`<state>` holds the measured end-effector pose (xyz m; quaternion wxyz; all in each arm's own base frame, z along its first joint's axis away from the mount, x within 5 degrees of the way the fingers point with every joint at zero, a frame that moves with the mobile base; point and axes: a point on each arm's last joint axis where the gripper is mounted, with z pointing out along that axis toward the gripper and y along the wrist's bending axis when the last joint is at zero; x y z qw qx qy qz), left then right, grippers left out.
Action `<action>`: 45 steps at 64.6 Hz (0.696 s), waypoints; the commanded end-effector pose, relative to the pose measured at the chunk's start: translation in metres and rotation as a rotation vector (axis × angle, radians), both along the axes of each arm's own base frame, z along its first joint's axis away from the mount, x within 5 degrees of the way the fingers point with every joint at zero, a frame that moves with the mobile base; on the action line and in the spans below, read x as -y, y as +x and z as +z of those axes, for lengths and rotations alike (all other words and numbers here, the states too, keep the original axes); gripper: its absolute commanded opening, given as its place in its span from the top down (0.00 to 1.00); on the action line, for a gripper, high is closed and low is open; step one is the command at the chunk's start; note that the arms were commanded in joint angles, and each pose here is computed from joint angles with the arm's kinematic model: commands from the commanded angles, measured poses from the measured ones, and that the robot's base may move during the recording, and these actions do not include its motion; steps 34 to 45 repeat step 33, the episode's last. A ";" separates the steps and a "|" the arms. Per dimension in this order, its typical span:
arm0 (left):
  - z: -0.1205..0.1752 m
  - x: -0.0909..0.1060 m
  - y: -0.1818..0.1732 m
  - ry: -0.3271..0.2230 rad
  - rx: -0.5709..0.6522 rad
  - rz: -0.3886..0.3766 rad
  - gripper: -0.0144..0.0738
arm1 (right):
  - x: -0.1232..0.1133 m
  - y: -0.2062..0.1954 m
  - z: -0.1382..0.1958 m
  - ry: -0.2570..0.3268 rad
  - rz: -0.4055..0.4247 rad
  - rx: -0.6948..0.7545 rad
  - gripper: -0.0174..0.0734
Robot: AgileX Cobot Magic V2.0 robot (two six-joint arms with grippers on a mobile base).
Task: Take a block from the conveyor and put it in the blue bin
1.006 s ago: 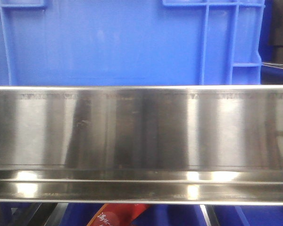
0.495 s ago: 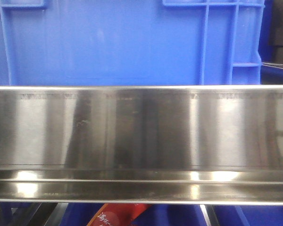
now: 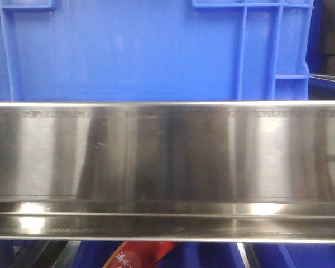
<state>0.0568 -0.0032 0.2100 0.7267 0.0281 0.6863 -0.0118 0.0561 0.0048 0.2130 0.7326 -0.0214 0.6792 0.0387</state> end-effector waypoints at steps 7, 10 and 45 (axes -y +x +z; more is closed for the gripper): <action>0.003 0.000 -0.001 -0.006 0.024 -0.008 0.96 | 0.001 0.000 0.001 -0.005 -0.009 0.022 0.99; 0.003 0.000 -0.001 -0.006 0.024 -0.008 0.96 | 0.001 0.000 0.001 -0.005 -0.009 0.022 0.99; 0.003 0.000 -0.001 -0.006 0.024 -0.008 0.96 | 0.001 0.000 0.001 -0.005 -0.009 0.022 0.99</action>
